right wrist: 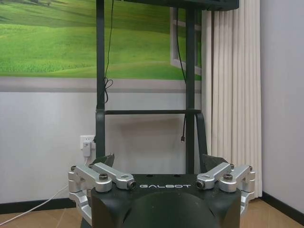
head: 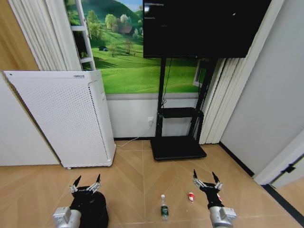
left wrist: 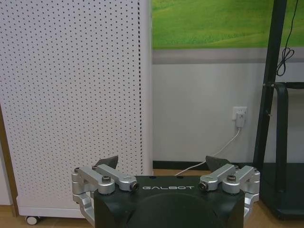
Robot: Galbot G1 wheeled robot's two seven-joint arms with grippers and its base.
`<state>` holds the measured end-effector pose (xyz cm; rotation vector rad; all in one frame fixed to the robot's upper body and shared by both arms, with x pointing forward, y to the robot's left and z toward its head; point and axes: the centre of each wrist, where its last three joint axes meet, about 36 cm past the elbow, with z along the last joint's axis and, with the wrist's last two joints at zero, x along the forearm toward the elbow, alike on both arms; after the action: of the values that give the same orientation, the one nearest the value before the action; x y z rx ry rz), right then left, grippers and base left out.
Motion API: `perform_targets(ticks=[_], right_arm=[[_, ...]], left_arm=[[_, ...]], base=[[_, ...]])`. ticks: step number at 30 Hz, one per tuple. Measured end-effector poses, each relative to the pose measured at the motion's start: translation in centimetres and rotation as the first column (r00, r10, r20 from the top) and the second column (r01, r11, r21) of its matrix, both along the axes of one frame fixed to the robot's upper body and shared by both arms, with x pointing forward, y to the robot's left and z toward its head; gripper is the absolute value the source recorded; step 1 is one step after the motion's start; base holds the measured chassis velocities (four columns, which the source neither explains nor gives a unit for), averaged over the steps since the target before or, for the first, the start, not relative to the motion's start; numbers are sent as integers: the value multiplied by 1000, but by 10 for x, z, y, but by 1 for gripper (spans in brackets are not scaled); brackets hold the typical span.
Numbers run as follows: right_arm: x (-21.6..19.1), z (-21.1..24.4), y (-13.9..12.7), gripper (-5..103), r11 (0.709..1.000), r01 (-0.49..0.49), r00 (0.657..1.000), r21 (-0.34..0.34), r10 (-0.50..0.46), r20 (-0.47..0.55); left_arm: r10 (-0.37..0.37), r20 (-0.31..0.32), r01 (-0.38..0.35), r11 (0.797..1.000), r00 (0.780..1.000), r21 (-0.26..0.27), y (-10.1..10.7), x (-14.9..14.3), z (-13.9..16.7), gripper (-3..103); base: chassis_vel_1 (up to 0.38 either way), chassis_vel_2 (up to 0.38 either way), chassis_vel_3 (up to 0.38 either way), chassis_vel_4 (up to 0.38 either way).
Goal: Pick up the trash bin and place the garbage on the floor into it.
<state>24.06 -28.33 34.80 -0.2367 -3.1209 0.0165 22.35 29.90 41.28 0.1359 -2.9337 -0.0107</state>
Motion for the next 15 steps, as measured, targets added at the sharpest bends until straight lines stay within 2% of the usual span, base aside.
perform_targets(ticks=[15], right_arm=[[1, -3, 1, 100, 999, -37, 999, -9, 37, -9]], left_arm=[[8, -8, -8, 1000, 1000, -2, 0, 0, -4, 100]], base=[[0, 0, 0, 0]])
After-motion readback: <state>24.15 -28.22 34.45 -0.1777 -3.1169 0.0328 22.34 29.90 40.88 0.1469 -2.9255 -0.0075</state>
